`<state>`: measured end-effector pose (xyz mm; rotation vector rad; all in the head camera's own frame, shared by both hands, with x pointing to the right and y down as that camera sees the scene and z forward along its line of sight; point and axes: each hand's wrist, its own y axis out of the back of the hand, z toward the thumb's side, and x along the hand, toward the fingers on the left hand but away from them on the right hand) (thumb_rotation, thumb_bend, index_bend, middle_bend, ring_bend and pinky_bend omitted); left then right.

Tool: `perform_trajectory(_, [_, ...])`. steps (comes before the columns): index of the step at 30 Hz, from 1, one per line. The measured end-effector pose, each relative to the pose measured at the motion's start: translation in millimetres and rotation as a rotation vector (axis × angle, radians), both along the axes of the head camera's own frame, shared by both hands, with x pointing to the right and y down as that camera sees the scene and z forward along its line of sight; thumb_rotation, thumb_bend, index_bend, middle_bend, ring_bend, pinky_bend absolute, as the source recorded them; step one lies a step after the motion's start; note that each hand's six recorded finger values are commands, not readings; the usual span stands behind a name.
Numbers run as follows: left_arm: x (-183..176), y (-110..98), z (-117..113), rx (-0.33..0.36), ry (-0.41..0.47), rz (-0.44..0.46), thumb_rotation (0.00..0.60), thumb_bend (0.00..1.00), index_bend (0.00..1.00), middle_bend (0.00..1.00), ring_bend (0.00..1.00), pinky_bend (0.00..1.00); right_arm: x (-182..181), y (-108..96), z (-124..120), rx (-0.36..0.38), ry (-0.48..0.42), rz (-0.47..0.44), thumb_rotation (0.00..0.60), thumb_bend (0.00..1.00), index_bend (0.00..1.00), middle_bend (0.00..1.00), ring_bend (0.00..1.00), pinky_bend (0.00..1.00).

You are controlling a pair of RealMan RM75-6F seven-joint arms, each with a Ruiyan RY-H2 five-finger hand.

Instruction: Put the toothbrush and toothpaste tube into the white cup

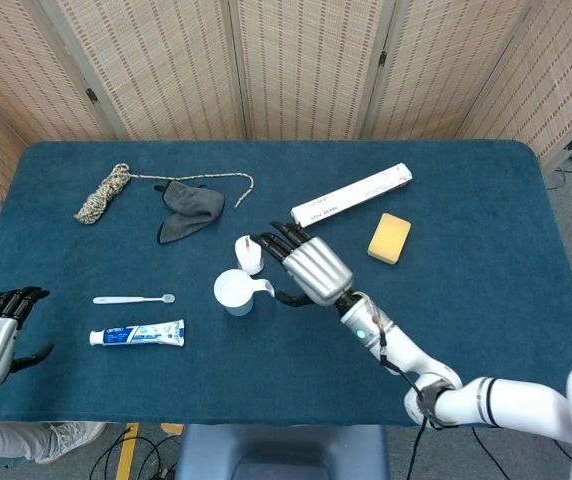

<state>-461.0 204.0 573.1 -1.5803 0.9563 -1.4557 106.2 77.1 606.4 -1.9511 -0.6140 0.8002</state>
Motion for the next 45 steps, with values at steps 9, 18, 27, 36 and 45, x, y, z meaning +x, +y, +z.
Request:
perform_trajectory(9, [23,-37,24,-0.049,0.041,0.076,0.6,0.23,0.3,0.4,0.35,0.23,81,14,-22,0.009,0.053,0.097,0.6,0.2,0.0,0.18,0.09,0.16])
perform_trajectory(18, [34,-62,56,-0.114,0.03,0.093,0.6,0.23,0.37,0.68,0.62,0.62,134,30,-19,-0.041,0.091,0.172,0.6,0.2,0.0,0.19,0.1,0.16])
perform_trajectory(27, [31,-89,96,-0.203,-0.035,0.084,0.6,0.23,0.43,0.99,0.9,0.93,157,30,-25,-0.036,0.096,0.206,0.6,0.2,0.0,0.22,0.13,0.16])
perform_trajectory(36, [46,-92,128,-0.29,-0.031,0.07,0.6,0.23,0.5,1.0,0.96,0.99,156,33,-24,-0.043,0.08,0.195,0.6,0.2,0.0,0.23,0.13,0.16])
perform_trajectory(45, [68,-85,151,-0.326,-0.027,0.081,0.6,0.23,0.54,1.0,0.96,0.99,161,36,-22,-0.054,0.075,0.201,0.6,0.2,0.0,0.23,0.13,0.16])
